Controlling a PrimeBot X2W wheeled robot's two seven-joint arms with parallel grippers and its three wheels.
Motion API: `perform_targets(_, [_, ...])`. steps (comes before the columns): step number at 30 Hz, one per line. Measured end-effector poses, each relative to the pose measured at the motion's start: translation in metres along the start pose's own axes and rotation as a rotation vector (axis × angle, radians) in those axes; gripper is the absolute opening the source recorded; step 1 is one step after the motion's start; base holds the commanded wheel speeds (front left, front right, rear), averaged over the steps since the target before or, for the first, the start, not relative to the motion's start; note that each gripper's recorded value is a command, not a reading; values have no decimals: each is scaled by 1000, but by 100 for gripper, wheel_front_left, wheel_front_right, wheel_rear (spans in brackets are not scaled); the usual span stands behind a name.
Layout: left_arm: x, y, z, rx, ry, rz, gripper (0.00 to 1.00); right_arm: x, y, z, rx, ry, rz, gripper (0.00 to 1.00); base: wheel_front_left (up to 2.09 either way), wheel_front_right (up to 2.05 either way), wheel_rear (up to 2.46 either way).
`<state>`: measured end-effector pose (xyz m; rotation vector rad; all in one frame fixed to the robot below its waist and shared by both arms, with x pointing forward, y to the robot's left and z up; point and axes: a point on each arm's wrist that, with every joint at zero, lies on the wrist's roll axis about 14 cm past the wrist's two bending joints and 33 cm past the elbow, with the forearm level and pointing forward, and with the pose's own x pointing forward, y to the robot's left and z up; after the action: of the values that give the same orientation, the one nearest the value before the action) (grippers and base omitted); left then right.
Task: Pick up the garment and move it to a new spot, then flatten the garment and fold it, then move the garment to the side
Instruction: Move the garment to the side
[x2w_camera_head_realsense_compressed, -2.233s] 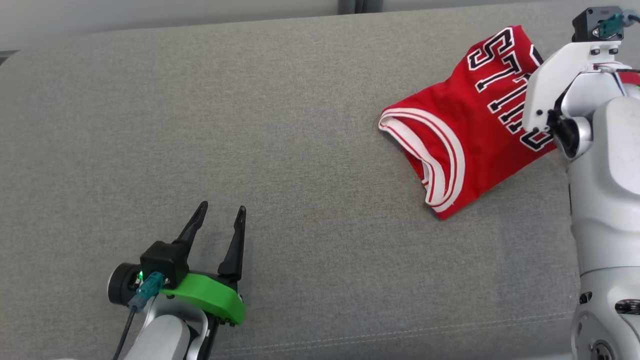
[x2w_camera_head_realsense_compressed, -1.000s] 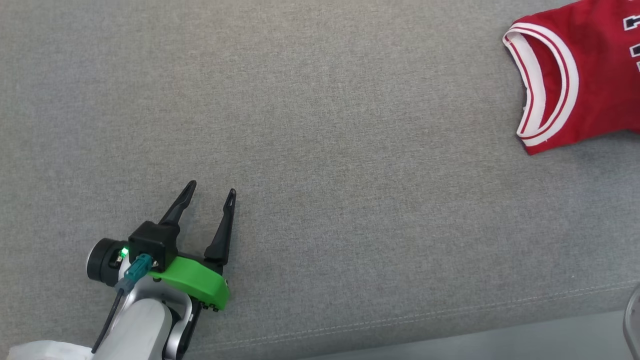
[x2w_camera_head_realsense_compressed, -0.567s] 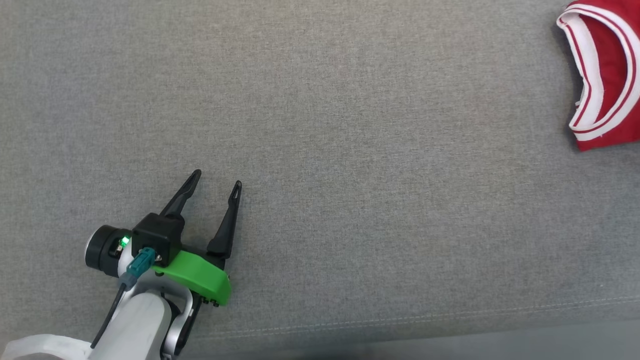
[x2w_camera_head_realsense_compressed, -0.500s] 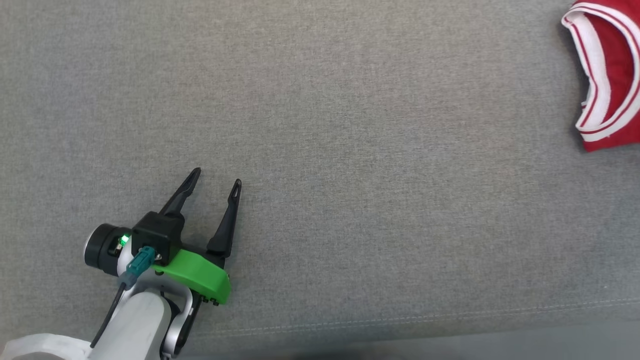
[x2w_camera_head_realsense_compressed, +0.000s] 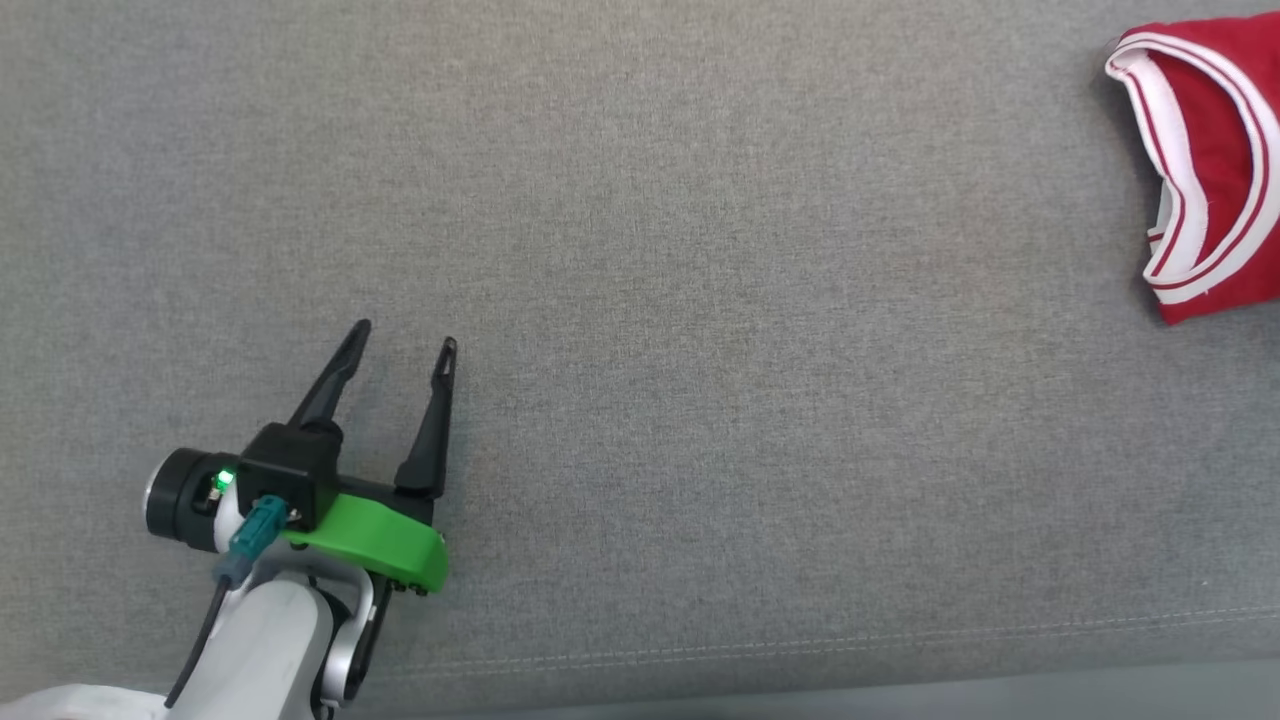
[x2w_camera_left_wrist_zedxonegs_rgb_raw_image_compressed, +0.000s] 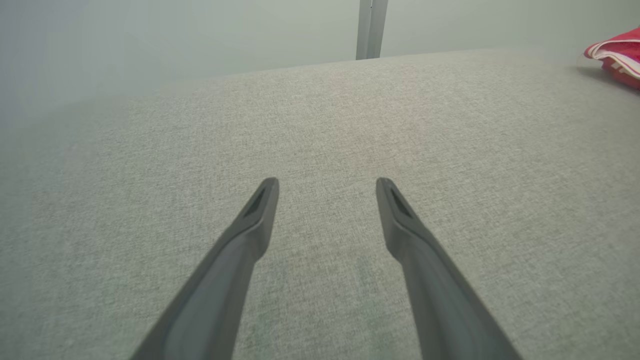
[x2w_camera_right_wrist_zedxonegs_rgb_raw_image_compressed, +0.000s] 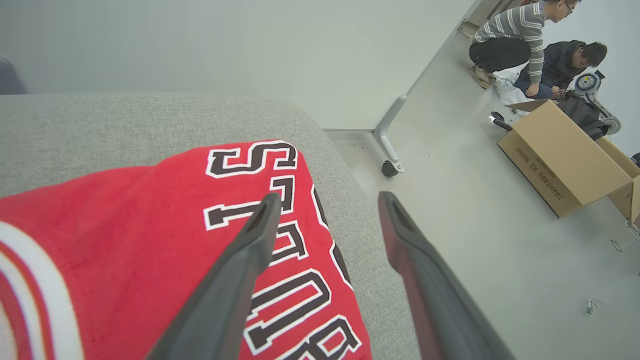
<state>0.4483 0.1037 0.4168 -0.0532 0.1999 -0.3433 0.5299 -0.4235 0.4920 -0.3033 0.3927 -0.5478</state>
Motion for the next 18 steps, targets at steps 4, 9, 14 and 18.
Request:
perform_targets(4, [-8, 6, 10, -35, -26, 50, 100, -10, 8, 21, 17, -99, 39, 100, 0, 0, 0])
perform_targets(9, [-19, 15, 30, -80, -90, 110, 100, -29, 24, 45, 58, -218, 98, 100, 0, 0, 0])
perform_targets(14, [-40, 34, 39, -121, -121, 219, 100, -57, 53, 52, 122, -286, 193, 100, 0, 0, 0])
perform_targets(18, [-58, 38, 46, -126, -146, 257, 100, -84, 73, 49, 157, -308, 254, 100, 0, 0, 0])
